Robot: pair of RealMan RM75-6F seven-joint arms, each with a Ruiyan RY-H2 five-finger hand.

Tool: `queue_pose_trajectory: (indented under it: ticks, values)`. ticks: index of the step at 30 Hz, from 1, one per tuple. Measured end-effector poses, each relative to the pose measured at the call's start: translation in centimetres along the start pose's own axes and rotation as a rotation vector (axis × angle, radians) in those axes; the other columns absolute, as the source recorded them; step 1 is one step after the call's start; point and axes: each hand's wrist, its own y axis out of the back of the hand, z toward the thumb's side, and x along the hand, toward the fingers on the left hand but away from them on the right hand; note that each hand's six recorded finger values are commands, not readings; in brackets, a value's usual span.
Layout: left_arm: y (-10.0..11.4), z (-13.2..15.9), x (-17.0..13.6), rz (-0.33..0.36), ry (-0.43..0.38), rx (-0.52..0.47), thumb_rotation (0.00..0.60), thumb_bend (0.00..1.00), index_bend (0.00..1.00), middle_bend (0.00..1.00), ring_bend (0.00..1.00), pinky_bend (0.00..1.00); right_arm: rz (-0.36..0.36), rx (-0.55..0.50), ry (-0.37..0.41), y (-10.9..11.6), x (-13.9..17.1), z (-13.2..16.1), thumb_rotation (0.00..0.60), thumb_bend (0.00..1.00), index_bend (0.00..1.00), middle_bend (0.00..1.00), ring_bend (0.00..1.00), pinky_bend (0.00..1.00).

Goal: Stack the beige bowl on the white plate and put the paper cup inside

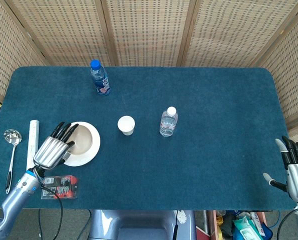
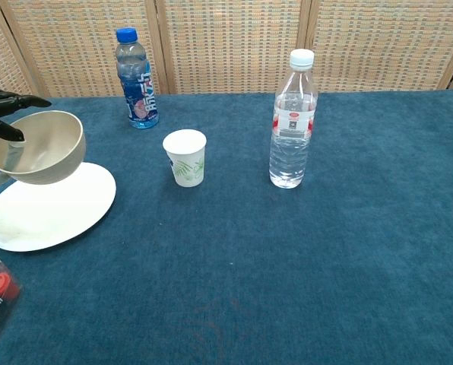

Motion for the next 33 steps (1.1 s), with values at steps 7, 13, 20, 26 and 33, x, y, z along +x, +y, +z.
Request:
queue_pose_trajectory:
  ticks: [7,13,20,26,33]
  values:
    - [-2.6,-2.4,1.0,-0.067,0.066,0.001,0.600,0.41,0.68,0.00,0.00,0.03,-0.001,-0.001,0.000,0.0,0.0,0.0,0.600,0.14,0.01,0.00,0.00,0.00]
    - [-4.3,-2.6,1.6,-0.100,0.084,-0.005,0.600,0.41,0.68,0.00,0.00,0.03,0.001,0.001,0.002,-0.1,0.0,0.0,0.600,0.14,0.01,0.00,0.00,0.00]
    - [-5.1,-2.4,2.0,-0.111,0.089,-0.017,0.600,0.41,0.68,0.00,0.00,0.03,0.002,0.002,0.001,-0.1,0.0,0.1,0.600,0.14,0.01,0.00,0.00,0.00]
    - [-5.6,-2.0,2.0,-0.121,0.083,-0.026,0.600,0.41,0.68,0.00,0.00,0.03,0.005,0.002,0.004,-0.2,0.0,0.1,0.600,0.14,0.01,0.00,0.00,0.00]
    - [-6.1,-1.7,1.9,-0.135,0.081,-0.027,0.600,0.41,0.63,0.00,0.00,0.02,0.005,0.004,0.004,-0.2,0.0,0.1,0.600,0.14,0.01,0.00,0.00,0.00]
